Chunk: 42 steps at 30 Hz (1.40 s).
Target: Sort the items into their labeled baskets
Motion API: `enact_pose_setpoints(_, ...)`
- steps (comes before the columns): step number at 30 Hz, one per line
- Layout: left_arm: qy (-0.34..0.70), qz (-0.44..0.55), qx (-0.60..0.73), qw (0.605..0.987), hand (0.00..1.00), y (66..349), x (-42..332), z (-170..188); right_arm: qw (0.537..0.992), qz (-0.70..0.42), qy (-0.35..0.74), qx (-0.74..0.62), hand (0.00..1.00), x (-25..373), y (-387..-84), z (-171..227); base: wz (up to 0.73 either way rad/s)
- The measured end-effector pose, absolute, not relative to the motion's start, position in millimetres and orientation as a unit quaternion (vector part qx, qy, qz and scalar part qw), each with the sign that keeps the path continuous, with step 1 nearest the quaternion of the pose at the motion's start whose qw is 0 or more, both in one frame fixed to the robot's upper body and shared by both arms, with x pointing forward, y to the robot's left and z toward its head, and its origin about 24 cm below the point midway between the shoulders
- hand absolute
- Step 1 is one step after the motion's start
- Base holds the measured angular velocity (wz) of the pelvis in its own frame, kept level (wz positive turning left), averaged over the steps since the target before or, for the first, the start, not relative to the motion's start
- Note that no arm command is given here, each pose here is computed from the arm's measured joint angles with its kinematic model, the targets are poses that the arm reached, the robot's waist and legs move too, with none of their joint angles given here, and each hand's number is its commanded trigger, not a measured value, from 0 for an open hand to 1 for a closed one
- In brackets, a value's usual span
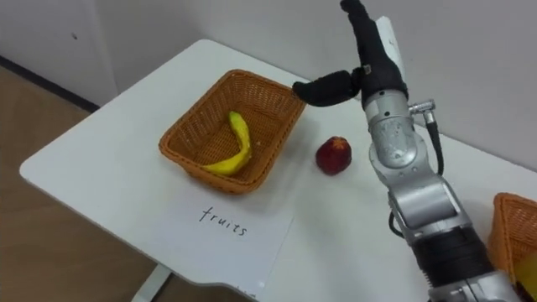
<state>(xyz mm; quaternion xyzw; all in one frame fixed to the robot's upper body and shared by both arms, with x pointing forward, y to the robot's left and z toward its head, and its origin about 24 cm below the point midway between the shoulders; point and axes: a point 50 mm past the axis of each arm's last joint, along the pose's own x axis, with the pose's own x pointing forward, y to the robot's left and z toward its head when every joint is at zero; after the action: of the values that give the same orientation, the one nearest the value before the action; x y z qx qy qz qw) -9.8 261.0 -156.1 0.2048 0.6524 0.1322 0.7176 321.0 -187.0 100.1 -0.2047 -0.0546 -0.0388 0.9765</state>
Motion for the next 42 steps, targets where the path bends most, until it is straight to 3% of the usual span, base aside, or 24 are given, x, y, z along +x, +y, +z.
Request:
enact_pose_setpoints(19, 0.672, 0.112, 0.201, 0.704, 0.00, 254, -36, -155, 0.979, -0.089, 0.039, -0.177, 0.00, 309, -206, 51, 0.03)
enact_pose_setpoints(42, 0.663, 0.101, 0.201, 0.714, 0.00, 248, -30, -156, 0.978, -0.084, 0.110, -0.158, 0.00, 301, -218, 20, 0.00)
